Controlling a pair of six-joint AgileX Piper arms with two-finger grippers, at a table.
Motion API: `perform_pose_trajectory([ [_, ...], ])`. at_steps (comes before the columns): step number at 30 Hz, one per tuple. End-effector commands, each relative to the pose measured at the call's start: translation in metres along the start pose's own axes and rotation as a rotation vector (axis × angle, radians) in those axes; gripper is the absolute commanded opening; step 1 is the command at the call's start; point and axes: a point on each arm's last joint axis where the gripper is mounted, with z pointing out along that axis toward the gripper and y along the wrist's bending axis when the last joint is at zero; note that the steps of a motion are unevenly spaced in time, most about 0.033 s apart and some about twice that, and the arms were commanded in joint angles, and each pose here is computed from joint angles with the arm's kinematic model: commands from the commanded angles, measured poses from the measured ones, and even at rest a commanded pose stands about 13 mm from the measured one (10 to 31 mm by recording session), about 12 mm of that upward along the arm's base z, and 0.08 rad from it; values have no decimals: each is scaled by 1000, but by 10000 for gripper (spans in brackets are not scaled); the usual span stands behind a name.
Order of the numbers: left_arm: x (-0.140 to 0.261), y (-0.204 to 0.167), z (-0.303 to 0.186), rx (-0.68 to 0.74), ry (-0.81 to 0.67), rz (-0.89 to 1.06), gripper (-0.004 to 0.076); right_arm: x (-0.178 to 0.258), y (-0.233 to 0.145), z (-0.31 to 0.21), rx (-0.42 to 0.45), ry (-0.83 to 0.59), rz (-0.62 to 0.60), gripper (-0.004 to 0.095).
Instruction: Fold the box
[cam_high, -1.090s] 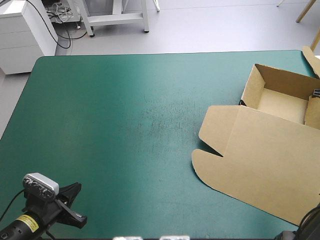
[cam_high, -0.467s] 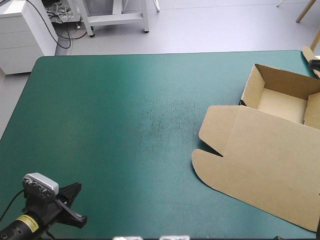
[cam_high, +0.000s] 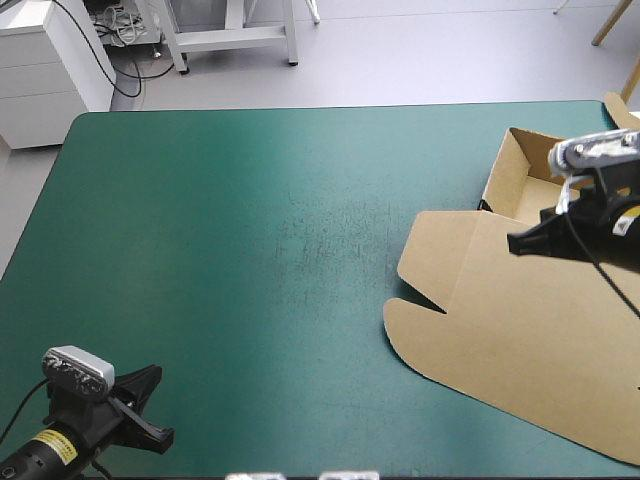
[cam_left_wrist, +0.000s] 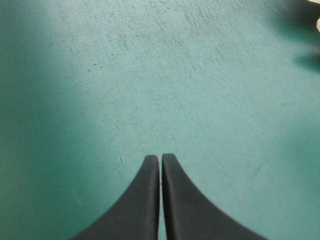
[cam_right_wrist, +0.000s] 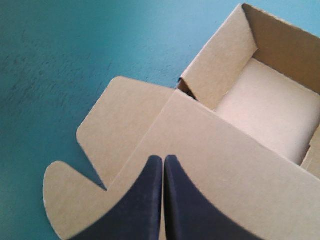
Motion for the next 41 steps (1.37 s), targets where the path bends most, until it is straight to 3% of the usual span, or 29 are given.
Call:
perform_pose_trajectory([
  [1,-13,0,-4,0,-76,-27,-8,18,10,-8,-12,-108,-33,-12],
  [19,-13,0,-4,0,-81,-30,-8,180,22,64,-9,-45,-11,-13],
  [41,-13,0,-4,0,-81,-30,-8,188,23,69,-22,-49,9,-16],
])
